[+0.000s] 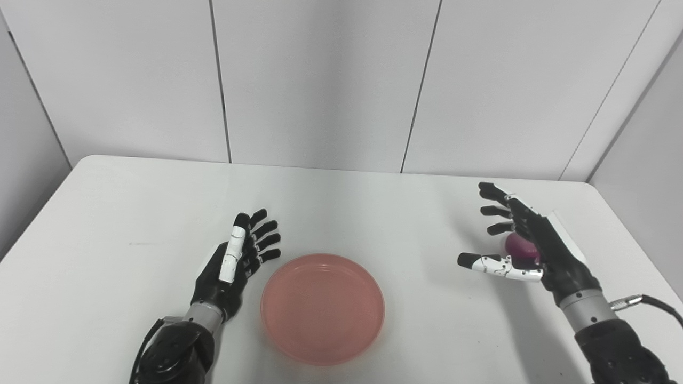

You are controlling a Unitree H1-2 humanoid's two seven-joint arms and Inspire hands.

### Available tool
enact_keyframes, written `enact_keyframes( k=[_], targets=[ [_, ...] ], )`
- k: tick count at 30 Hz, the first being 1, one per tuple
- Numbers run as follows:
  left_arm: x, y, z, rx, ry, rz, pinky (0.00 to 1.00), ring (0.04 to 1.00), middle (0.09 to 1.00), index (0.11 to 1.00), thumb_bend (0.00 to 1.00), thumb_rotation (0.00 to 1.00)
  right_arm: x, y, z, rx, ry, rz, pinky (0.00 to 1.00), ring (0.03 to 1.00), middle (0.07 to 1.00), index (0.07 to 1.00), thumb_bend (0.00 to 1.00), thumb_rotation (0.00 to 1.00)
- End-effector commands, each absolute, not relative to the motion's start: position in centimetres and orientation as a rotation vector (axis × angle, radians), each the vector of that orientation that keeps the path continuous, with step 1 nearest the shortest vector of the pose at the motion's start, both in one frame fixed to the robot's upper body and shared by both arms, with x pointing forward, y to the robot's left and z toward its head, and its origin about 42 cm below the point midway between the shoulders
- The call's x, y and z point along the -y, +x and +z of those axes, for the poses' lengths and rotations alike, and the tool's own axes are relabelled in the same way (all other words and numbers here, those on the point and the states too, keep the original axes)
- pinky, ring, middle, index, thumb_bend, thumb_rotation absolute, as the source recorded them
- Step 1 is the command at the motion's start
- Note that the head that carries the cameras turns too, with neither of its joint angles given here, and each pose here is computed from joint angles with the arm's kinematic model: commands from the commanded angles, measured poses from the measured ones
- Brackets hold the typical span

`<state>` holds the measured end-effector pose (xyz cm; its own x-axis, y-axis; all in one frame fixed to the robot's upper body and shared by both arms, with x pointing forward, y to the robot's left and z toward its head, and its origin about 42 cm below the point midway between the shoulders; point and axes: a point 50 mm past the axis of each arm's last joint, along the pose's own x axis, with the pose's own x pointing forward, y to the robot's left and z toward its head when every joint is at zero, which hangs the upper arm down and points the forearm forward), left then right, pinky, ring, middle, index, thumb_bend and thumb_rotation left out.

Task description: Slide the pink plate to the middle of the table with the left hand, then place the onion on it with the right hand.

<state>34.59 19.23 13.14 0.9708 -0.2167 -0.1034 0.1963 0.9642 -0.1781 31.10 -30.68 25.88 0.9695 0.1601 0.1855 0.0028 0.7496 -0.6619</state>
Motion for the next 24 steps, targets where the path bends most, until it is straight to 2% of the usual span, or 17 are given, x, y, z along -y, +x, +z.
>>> enact_keyframes(
  k=[1, 5, 12, 14, 18, 24],
  targets=[
    [-19.1, 34.7, 12.8, -0.145, -0.161, -0.209, 0.81, 0.873, 0.893, 0.907, 0.79, 0.96, 31.3, 31.8, 29.2, 0.329, -0.833, 0.074, 0.60, 0.768, 0.867, 0.882, 1.00, 0.30],
    [-19.1, 34.6, 12.7, -0.149, -0.163, -0.212, 0.80, 0.873, 0.893, 0.905, 0.77, 0.96, 32.4, 32.7, 31.0, 0.353, -1.011, 0.058, 0.60, 0.751, 0.850, 0.852, 1.00, 0.31],
    [-19.1, 34.4, 12.7, -0.154, -0.163, -0.219, 0.80, 0.875, 0.895, 0.907, 0.75, 0.97, 34.1, 35.6, 33.8, 0.327, -1.284, 0.108, 0.65, 0.769, 0.825, 0.827, 1.00, 0.26],
    [-19.1, 34.4, 12.7, -0.154, -0.164, -0.223, 0.81, 0.880, 0.899, 0.912, 0.75, 0.97, 34.4, 36.4, 34.5, 0.282, -1.350, 0.130, 0.61, 0.754, 0.826, 0.834, 1.00, 0.23],
    [-19.1, 34.4, 12.7, -0.154, -0.165, -0.225, 0.81, 0.880, 0.898, 0.912, 0.75, 0.97, 34.7, 37.9, 35.9, 0.168, -1.439, 0.176, 0.60, 0.772, 0.845, 0.849, 1.00, 0.20],
    [-19.3, 34.3, 12.7, -0.158, -0.166, -0.226, 0.83, 0.884, 0.900, 0.918, 0.74, 0.98, 34.5, 39.7, 37.5, 0.060, -1.534, 0.212, 0.59, 0.790, 0.872, 0.839, 1.00, 0.08]
  ],
)
